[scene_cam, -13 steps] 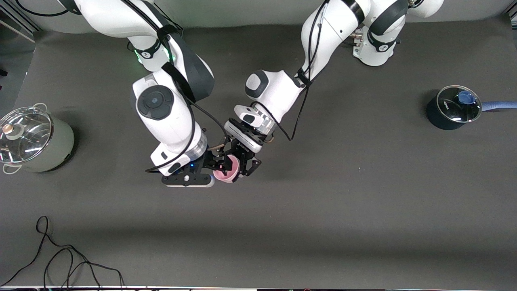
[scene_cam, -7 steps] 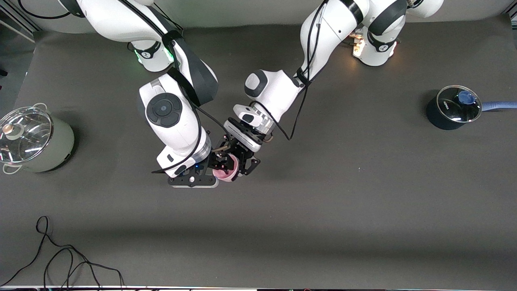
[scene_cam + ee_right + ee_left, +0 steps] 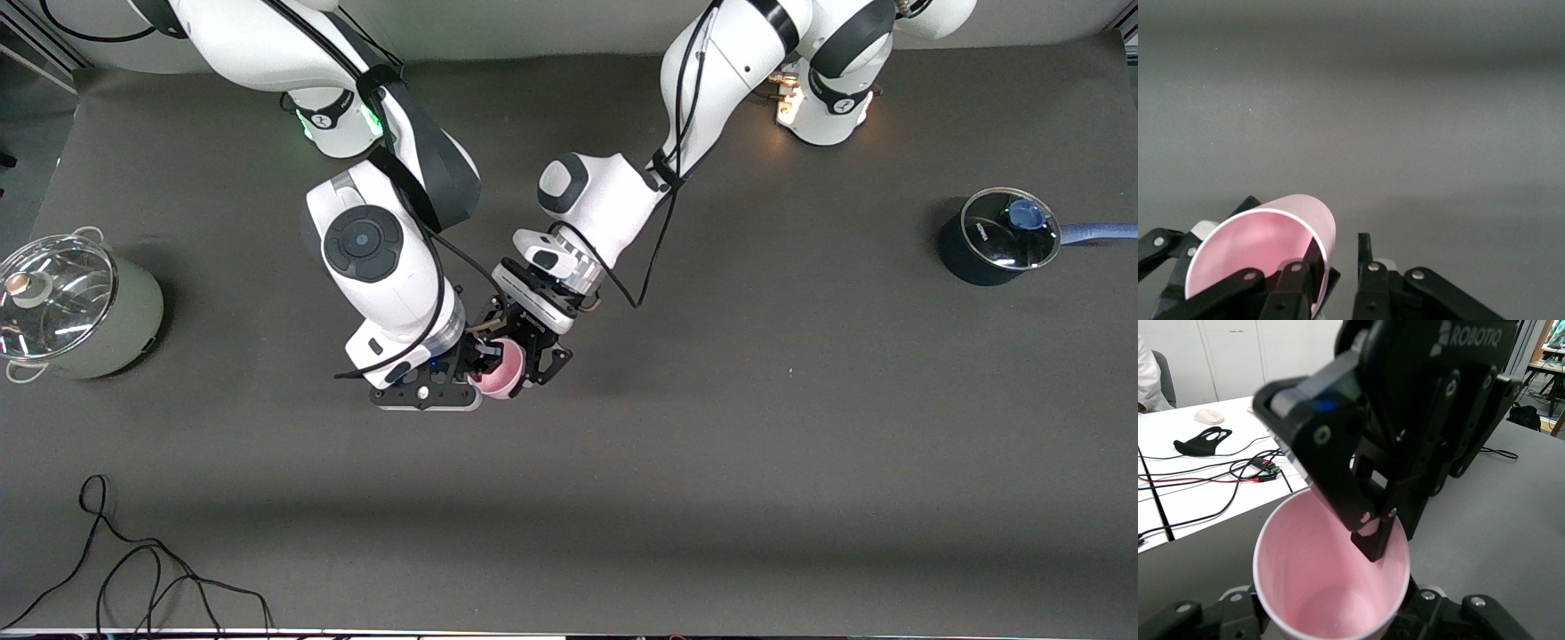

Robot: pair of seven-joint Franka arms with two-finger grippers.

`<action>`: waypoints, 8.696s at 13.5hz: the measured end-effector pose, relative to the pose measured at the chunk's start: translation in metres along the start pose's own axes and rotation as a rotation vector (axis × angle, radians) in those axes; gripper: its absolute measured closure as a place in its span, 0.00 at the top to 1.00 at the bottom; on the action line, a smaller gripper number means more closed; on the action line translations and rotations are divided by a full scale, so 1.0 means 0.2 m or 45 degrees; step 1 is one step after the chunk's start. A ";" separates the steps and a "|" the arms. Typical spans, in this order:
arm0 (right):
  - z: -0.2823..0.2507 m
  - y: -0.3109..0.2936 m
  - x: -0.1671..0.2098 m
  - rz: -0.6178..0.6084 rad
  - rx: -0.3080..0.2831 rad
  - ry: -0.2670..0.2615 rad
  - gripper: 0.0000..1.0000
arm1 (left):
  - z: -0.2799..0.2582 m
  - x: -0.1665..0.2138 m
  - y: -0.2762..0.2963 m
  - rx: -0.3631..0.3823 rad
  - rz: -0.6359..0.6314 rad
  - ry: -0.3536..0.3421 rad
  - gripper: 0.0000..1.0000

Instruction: Transfer pink cup from left to right arm

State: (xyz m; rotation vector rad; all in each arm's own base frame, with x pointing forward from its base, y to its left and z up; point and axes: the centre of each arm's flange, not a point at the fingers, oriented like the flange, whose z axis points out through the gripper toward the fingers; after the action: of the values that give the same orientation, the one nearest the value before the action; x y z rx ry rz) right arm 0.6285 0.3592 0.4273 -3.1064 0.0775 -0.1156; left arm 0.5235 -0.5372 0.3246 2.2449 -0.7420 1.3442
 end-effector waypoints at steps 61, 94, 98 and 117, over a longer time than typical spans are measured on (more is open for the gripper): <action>0.87 2.92 0.42 -0.308 0.009 -0.003 0.03 | -1.83 0.54 -1.93 0.301 -0.535 -1.628 1.00; -0.78 2.01 -0.03 -0.217 0.055 -0.094 1.00 | -1.82 0.67 -1.93 0.447 -0.393 -1.441 1.00; -0.83 1.95 -0.03 -0.223 -0.003 -0.052 1.00 | -1.81 0.68 -1.91 0.441 -0.383 -1.440 1.00; -0.87 1.98 -0.10 -0.132 -0.014 -0.131 1.00 | -1.79 0.67 -1.89 0.429 -0.376 -1.459 1.00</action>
State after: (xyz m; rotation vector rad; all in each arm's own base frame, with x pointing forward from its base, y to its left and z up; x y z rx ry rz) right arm 0.5771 -0.0408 0.5853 -3.1206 -0.0855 0.0420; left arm 0.5760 -0.0642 0.5728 3.1738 -0.4570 -0.0834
